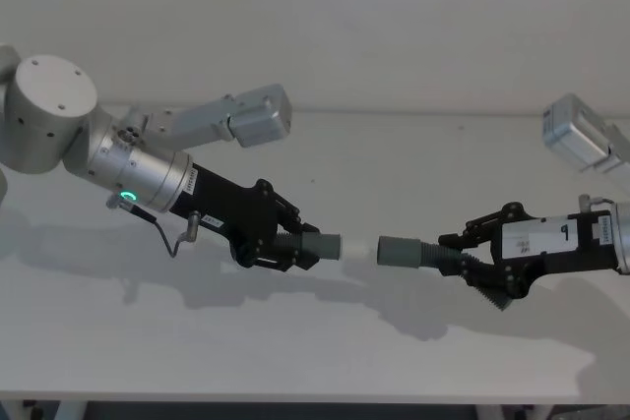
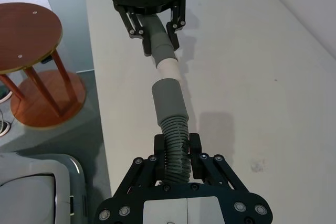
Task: Use both hands to pick up one end of the pipe from the table, align the ends, and insert them.
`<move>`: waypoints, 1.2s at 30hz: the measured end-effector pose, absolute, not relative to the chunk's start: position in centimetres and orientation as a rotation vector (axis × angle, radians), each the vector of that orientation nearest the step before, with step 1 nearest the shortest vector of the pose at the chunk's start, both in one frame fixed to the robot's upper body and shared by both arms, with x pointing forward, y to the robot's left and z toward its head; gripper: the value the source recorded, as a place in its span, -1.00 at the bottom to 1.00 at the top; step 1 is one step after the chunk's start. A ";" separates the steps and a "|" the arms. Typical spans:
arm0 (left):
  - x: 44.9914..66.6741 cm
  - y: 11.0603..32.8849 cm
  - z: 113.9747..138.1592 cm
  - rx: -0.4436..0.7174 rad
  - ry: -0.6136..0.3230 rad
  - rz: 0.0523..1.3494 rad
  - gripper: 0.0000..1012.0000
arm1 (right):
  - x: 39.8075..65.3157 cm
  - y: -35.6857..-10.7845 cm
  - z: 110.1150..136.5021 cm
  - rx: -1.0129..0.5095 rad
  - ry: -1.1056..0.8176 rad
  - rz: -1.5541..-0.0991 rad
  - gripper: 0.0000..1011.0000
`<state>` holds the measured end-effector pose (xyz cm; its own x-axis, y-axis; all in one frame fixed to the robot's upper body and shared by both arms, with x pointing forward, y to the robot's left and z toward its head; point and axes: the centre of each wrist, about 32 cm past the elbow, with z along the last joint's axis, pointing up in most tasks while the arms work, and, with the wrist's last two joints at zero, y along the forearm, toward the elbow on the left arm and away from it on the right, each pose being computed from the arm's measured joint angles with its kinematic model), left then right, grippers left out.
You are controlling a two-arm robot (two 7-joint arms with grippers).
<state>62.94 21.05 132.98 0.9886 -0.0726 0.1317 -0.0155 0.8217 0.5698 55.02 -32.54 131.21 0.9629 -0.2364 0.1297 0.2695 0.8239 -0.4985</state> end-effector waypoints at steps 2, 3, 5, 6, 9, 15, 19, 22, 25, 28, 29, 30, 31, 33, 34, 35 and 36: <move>62.9 21.1 133.0 0.606 -0.150 -0.028 -0.32 | 55.0 -32.5 131.2 -0.539 -0.063 -0.267 -0.46; 62.9 21.1 132.9 0.606 -0.149 -0.025 -0.32 | 55.0 -32.6 131.2 -0.539 -0.063 -0.266 -0.46; 63.0 21.2 132.9 0.606 -0.147 -0.023 -0.32 | 55.0 -32.5 131.2 -0.539 -0.063 -0.264 -0.46; 63.0 21.2 132.9 0.605 -0.147 -0.022 -0.32 | 55.0 -32.5 131.2 -0.540 -0.063 -0.263 -0.46; 63.0 21.2 132.8 0.604 -0.143 -0.018 -0.32 | 55.0 -32.5 131.2 -0.540 -0.062 -0.260 -0.46; 63.1 21.3 132.7 0.602 -0.140 -0.017 -0.32 | 55.0 -32.4 131.2 -0.542 -0.062 -0.258 -0.46; 63.2 21.3 132.7 0.600 -0.140 -0.018 -0.32 | 55.0 -32.4 131.1 -0.544 -0.063 -0.262 -0.46; 63.2 21.3 132.7 0.598 -0.140 -0.018 -0.32 | 55.1 -32.3 131.0 -0.546 -0.064 -0.265 -0.46; 63.3 21.3 132.7 0.595 -0.140 -0.019 -0.32 | 55.1 -32.3 131.0 -0.548 -0.067 -0.270 -0.46; 63.3 21.3 132.7 0.594 -0.141 -0.020 -0.32 | 55.1 -32.2 130.9 -0.549 -0.067 -0.271 -0.46; 63.3 21.3 132.7 0.593 -0.141 -0.020 -0.32 | 55.2 -32.2 130.9 -0.549 -0.068 -0.273 -0.46; 63.3 21.3 132.7 0.593 -0.141 -0.020 -0.32 | 55.2 -32.2 130.9 -0.549 -0.068 -0.274 -0.46; 63.3 21.2 132.7 0.593 -0.141 -0.021 -0.32 | 55.2 -32.2 130.9 -0.549 -0.068 -0.275 -0.46; 63.4 21.2 132.7 0.591 -0.142 -0.023 -0.32 | 55.2 -32.2 130.8 -0.550 -0.069 -0.277 -0.46; 63.4 21.2 132.7 0.591 -0.141 -0.023 -0.32 | 55.2 -32.2 130.8 -0.550 -0.069 -0.277 -0.46; 63.4 21.2 132.7 0.591 -0.141 -0.024 -0.32 | 55.3 -32.2 130.8 -0.551 -0.069 -0.279 -0.46; 63.4 21.2 132.7 0.590 -0.141 -0.025 -0.32 | 55.3 -32.1 130.8 -0.551 -0.070 -0.281 -0.46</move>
<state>63.40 21.17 132.73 0.9901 -0.0635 0.1252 -0.0171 0.8307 0.5564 55.29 -32.15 130.77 0.9594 -0.2446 0.1402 0.2818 0.8146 -0.5070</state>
